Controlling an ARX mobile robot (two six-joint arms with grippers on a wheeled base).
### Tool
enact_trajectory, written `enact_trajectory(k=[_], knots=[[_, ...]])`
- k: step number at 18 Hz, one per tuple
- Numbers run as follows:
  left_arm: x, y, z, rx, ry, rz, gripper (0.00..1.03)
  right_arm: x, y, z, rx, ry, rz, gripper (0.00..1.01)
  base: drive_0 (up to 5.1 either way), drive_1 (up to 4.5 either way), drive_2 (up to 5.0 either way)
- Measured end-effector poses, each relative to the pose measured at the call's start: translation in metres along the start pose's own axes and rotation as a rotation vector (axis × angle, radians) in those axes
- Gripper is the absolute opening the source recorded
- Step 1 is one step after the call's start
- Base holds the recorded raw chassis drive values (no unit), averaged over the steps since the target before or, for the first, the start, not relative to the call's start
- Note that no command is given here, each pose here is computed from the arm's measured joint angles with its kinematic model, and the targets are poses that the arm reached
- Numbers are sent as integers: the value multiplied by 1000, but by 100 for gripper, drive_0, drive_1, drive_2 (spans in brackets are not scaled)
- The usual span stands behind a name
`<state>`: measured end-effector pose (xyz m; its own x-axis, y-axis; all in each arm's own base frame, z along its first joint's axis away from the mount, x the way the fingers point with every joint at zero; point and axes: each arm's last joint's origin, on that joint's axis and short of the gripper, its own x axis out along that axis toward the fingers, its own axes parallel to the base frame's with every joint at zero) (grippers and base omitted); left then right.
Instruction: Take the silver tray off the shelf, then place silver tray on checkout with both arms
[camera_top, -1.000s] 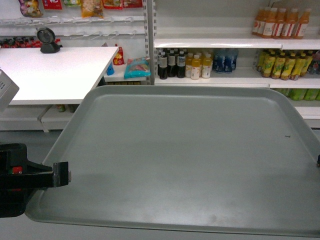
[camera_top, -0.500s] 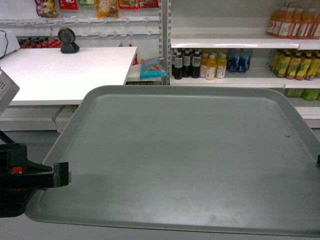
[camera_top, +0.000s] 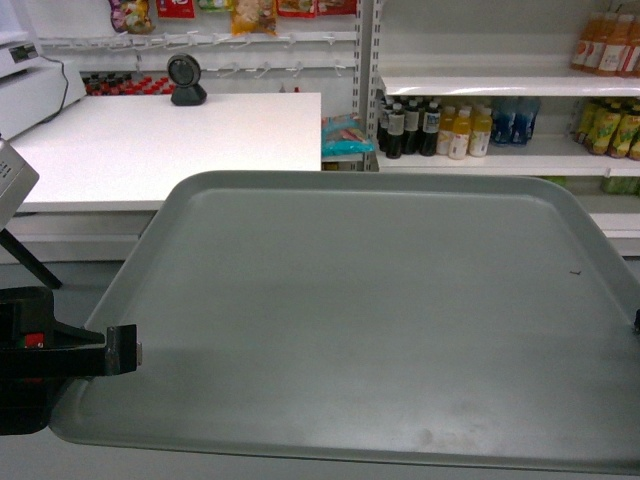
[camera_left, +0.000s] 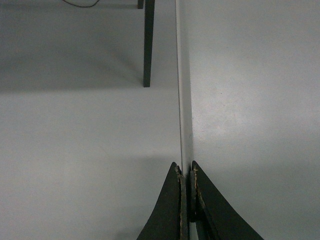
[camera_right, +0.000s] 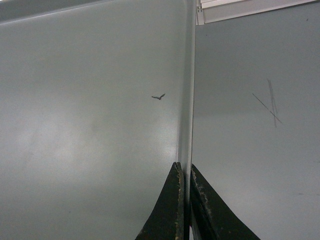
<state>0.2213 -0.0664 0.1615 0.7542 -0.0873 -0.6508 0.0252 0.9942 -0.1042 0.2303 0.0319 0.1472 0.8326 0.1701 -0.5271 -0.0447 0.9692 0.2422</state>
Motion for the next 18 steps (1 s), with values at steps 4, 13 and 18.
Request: enact_trajectory(k=[4, 13, 18], knots=[[0, 0, 0, 1, 1, 1, 2, 0, 0, 0, 0, 1, 0, 3, -492, 248, 248], [0, 0, 0, 2, 0, 2, 2, 0, 0, 0, 0, -1, 1, 3, -501, 240, 240], [0, 0, 0, 3, 1, 2, 2, 0, 0, 0, 0, 0, 0, 3, -501, 240, 240]])
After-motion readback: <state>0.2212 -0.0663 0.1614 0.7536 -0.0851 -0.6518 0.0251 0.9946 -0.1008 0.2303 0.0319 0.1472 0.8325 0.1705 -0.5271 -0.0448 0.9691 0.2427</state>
